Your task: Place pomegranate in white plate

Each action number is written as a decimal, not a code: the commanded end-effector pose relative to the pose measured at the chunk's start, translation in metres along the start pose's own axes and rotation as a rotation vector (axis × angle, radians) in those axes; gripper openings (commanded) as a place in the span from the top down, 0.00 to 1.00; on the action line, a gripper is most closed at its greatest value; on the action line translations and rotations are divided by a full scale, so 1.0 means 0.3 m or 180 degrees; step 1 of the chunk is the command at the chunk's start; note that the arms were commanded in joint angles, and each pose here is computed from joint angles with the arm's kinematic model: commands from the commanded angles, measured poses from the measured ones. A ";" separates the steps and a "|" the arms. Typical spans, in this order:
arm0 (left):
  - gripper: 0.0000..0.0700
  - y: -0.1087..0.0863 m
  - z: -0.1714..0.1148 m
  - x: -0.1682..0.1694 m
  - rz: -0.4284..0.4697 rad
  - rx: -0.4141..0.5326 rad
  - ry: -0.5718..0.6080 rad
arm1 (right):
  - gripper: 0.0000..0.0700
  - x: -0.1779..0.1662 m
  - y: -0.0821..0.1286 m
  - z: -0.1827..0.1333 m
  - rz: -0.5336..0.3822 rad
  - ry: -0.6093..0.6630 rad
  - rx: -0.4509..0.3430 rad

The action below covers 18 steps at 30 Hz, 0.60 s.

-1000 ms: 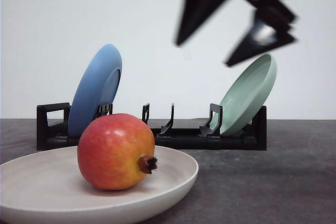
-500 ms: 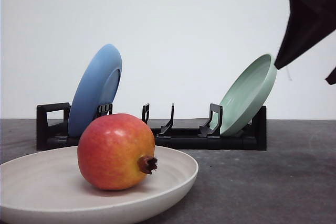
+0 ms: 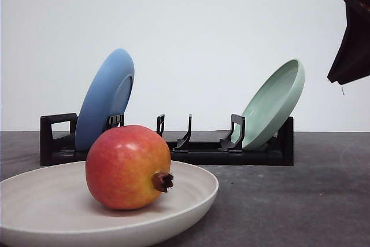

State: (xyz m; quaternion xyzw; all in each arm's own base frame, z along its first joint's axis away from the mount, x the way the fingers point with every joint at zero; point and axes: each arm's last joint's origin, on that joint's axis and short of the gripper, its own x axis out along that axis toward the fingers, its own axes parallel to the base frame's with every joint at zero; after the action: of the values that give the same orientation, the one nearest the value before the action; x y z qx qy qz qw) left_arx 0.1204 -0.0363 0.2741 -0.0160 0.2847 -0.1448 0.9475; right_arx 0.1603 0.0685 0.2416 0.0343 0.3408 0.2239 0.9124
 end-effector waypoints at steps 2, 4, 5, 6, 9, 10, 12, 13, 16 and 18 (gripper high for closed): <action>0.99 -0.001 0.010 -0.003 -0.0010 0.0014 -0.0049 | 0.95 0.001 0.004 0.010 0.0024 -0.0075 -0.0036; 0.99 -0.001 0.010 -0.003 -0.0010 0.0014 -0.0049 | 0.95 0.000 0.004 0.012 0.0026 -0.0093 -0.0039; 0.99 -0.001 0.010 -0.003 -0.0010 0.0014 -0.0049 | 0.95 0.000 0.004 0.012 0.0027 -0.0093 -0.0039; 0.99 -0.001 0.010 -0.003 -0.0010 0.0014 -0.0049 | 0.95 0.000 0.004 0.012 0.0027 -0.0093 -0.0039; 0.99 -0.001 0.011 -0.003 -0.0010 0.0014 -0.0049 | 0.95 0.000 0.004 0.012 0.0027 -0.0093 -0.0039; 0.99 -0.001 0.010 -0.003 -0.0010 0.0014 -0.0049 | 0.95 0.000 0.004 0.012 0.0027 -0.0093 -0.0039; 0.99 -0.001 0.010 -0.002 -0.0009 0.0014 -0.0048 | 0.95 0.000 0.004 0.012 0.0026 -0.0094 -0.0039; 0.99 -0.001 0.009 -0.001 -0.0007 0.0013 -0.0048 | 0.95 0.000 0.004 0.012 0.0026 -0.0094 -0.0039; 0.99 0.006 -0.014 0.004 0.0025 0.0034 -0.0062 | 0.95 0.000 0.004 0.012 0.0027 -0.0093 -0.0039; 0.99 0.020 -0.046 0.015 0.0090 0.0080 -0.0159 | 0.95 0.000 0.004 0.012 0.0027 -0.0093 -0.0038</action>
State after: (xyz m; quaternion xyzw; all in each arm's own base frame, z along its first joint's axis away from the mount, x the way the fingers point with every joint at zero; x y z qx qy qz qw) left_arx 0.1176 -0.0320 0.2639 -0.0159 0.2654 -0.1347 0.9545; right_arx 0.1614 0.0689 0.2431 0.0356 0.3318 0.2256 0.9153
